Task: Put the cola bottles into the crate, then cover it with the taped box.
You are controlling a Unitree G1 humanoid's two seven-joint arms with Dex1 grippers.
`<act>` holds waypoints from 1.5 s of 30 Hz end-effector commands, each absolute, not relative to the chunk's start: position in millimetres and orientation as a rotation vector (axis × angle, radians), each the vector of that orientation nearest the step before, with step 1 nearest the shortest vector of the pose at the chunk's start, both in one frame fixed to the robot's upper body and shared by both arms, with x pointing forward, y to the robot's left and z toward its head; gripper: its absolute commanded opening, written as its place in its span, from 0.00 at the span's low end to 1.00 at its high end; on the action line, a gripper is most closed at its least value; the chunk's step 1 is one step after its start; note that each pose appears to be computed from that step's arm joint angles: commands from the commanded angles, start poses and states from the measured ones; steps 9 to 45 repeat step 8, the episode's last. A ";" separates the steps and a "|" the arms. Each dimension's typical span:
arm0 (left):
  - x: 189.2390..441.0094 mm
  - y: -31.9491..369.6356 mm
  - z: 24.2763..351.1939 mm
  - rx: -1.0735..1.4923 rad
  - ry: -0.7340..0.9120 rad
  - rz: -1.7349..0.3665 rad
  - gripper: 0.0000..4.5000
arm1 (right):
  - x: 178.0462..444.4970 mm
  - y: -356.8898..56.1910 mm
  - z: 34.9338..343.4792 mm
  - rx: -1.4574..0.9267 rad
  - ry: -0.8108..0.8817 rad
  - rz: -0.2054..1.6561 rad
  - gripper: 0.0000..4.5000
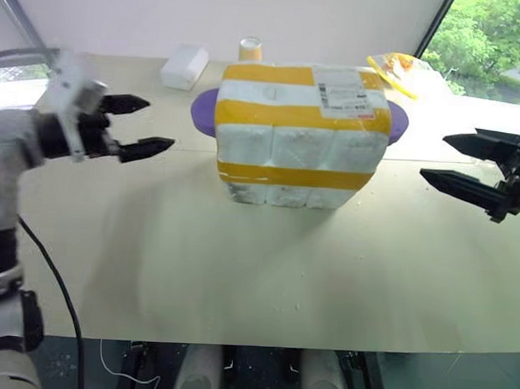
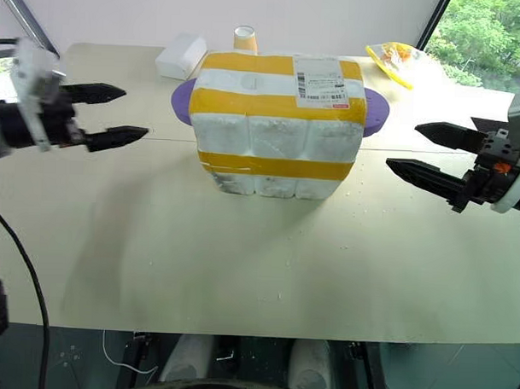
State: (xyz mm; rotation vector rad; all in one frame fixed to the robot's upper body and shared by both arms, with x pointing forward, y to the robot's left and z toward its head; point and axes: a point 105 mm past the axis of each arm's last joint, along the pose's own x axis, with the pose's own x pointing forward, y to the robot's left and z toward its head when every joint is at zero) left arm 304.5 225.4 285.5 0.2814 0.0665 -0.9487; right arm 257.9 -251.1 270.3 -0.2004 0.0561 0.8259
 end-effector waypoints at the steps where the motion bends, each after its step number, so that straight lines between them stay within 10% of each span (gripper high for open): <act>1: 286.8 242.8 299.8 0.181 0.099 -1.041 0.99 | 254.5 -261.7 274.6 -0.261 0.068 0.822 1.00; 45: 286.7 247.7 282.8 0.261 0.211 -1.061 0.99 | 258.1 -262.8 267.9 -0.262 0.084 0.835 1.00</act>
